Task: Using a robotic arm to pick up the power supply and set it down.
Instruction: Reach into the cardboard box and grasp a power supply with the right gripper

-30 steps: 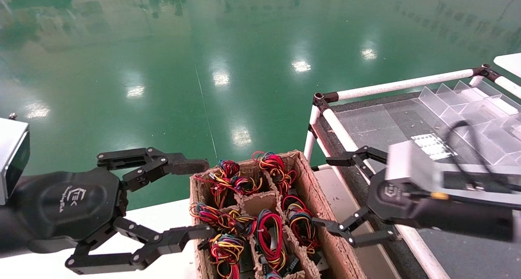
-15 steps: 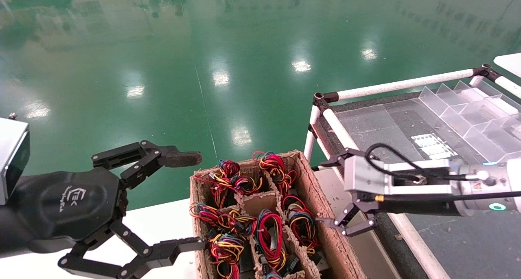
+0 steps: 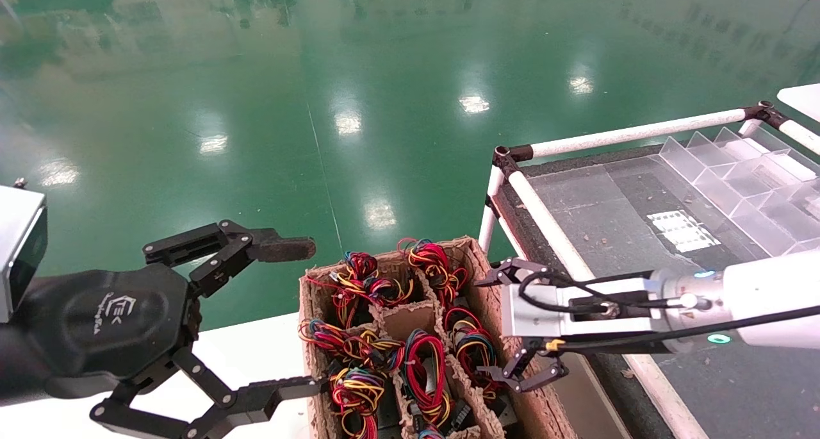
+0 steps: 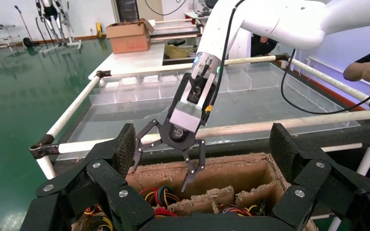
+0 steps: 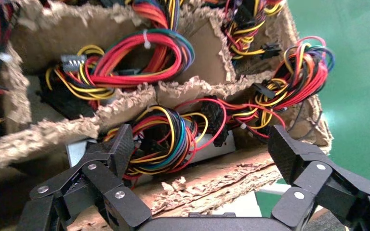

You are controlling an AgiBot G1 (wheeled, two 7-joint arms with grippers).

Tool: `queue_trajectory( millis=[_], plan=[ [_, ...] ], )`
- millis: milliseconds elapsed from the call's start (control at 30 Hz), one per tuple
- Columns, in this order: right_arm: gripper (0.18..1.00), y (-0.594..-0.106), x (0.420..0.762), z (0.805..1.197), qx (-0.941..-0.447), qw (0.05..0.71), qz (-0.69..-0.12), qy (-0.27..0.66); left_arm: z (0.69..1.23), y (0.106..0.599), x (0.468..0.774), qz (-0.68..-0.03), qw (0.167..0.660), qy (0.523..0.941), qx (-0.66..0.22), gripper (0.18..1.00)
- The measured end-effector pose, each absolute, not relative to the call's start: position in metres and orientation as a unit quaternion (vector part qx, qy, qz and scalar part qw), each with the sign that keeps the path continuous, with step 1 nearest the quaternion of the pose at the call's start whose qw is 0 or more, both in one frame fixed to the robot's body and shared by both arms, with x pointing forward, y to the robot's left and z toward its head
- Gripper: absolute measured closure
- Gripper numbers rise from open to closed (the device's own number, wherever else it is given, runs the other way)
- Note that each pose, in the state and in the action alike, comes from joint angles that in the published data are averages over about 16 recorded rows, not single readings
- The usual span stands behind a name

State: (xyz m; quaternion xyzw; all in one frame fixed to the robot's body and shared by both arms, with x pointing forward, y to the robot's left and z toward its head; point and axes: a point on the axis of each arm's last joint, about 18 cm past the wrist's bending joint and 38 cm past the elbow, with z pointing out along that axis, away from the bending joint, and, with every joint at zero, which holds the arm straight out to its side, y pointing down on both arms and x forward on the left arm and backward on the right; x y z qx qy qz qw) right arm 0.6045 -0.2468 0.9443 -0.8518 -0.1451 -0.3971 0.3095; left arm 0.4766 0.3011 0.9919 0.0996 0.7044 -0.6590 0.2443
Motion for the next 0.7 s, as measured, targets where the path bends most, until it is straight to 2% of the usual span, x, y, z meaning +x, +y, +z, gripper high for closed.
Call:
queue_trajectory(
  millis=[267, 467, 700],
  plan=[
    [0.228, -0.238, 0.613, 0.937, -0.854, 0.284, -0.407, -0.157, 0.992, 0.301, 0.477, -0.659, 0.244, 0.704, 0.100, 0.184],
    [0.298, -0.232, 0.617, 0.935, -0.854, 0.274, -0.411, -0.162, 0.992, 0.301, 0.477, -0.659, 0.244, 0.704, 0.100, 0.184],
    [0.434, -0.229, 0.620, 0.932, -0.854, 0.265, -0.415, -0.166, 0.992, 0.301, 0.477, -0.659, 0.244, 0.704, 0.100, 0.184]
  ],
)
